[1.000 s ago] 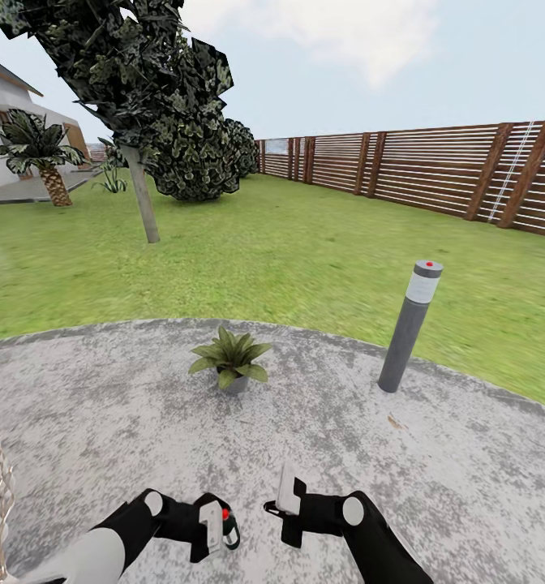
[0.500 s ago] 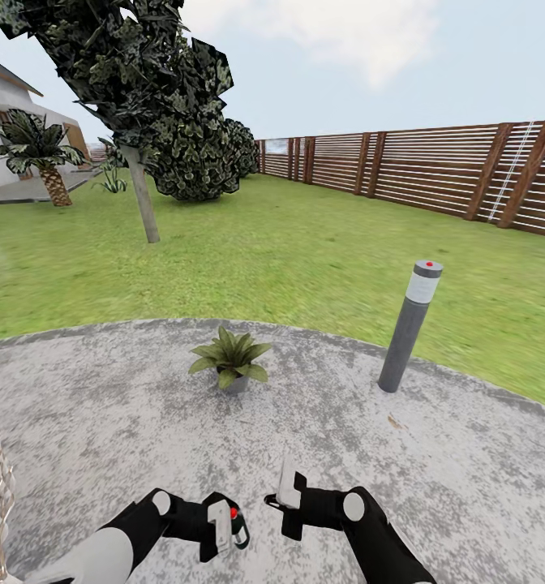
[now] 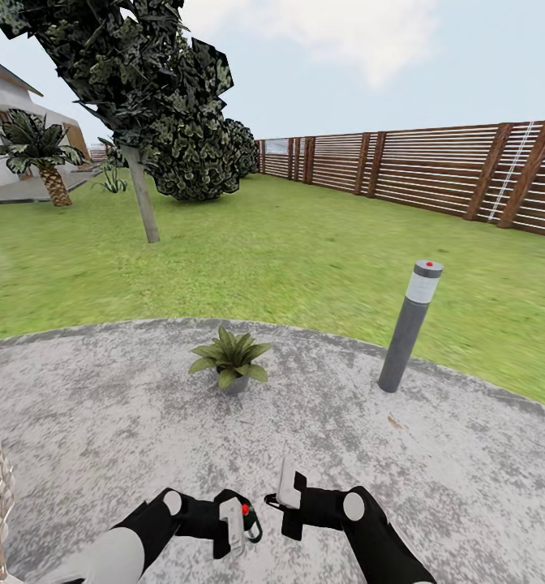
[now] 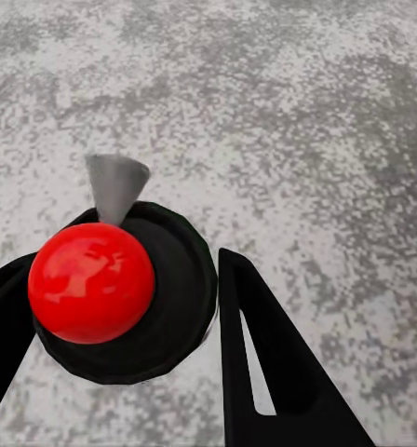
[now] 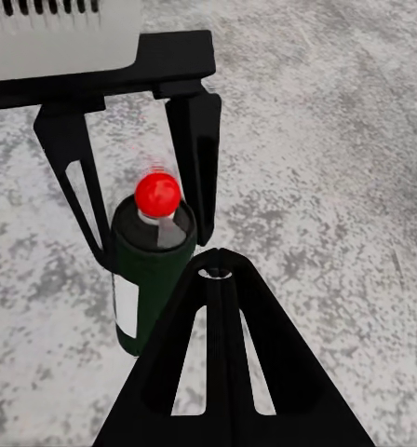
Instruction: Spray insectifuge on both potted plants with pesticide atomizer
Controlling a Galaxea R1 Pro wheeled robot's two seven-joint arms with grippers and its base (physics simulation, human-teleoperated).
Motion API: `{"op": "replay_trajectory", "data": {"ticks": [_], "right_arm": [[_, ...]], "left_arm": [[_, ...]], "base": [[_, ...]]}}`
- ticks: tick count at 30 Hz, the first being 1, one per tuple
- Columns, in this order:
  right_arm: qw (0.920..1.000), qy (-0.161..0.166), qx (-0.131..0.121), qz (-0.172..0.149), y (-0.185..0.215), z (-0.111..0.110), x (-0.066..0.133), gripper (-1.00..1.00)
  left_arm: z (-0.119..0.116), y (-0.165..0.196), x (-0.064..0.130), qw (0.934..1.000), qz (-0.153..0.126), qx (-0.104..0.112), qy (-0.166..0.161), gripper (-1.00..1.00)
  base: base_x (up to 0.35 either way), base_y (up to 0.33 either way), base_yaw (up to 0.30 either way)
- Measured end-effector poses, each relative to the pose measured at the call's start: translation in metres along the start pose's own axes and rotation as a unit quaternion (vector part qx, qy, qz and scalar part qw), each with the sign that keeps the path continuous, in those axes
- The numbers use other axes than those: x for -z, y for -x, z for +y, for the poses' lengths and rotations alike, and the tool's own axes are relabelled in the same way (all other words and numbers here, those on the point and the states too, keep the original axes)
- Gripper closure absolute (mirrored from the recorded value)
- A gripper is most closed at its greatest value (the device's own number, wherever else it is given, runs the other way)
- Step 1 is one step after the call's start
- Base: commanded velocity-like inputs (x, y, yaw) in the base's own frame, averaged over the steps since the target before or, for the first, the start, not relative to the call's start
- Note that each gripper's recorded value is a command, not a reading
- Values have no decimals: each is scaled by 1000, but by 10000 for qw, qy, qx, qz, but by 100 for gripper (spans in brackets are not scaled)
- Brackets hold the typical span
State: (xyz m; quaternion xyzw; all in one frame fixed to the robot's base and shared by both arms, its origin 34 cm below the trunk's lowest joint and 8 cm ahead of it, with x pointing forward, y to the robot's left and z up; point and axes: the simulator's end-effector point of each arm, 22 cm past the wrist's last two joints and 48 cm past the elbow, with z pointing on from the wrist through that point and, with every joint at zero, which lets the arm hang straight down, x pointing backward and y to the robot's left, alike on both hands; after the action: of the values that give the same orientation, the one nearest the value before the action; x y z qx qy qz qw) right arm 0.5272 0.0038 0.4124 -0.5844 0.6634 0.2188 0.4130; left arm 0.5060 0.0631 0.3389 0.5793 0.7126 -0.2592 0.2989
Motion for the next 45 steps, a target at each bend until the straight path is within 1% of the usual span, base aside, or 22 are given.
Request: {"op": "replay_trajectory", "data": {"ticks": [6, 7, 8, 10, 12, 33, 39, 45], "right_arm": [[10000, -1, -3, 0, 0, 0, 0, 100], [10000, 0, -3, 1, 0, 0, 0, 100], [10000, 1, -5, 1, 0, 0, 0, 100], [10000, 2, -8, 2, 0, 0, 0, 100], [10000, 3, -9, 2, 0, 1, 0, 100], [10000, 2, -9, 2, 0, 0, 0, 100], [10000, 3, -10, 2, -1, 1, 0, 100], [10000, 3, -8, 2, 0, 0, 0, 100]], "left_arm": [[0, 3, -1, 10000, -51, 9, 12, 100], [1, 5, -1, 10000, -85, 36, 29, 100], [3, 10, -1, 9998, -203, 47, 72, 100], [4, 17, -1, 9993, -361, -23, 105, 100], [5, 19, 0, 9991, -409, -42, 117, 100], [-5, 35, -10, 9984, -557, -53, -1, 100], [-2, 41, -11, 9977, -675, 36, 68, 100], [-2, 42, -11, 9976, -690, 46, 75, 100]], "base": [[0, 0, 0], [0, 0, 0], [0, 0, 0], [0, 0, 0], [0, 0, 0], [0, 0, 0], [0, 0, 0], [0, 0, 0]]}}
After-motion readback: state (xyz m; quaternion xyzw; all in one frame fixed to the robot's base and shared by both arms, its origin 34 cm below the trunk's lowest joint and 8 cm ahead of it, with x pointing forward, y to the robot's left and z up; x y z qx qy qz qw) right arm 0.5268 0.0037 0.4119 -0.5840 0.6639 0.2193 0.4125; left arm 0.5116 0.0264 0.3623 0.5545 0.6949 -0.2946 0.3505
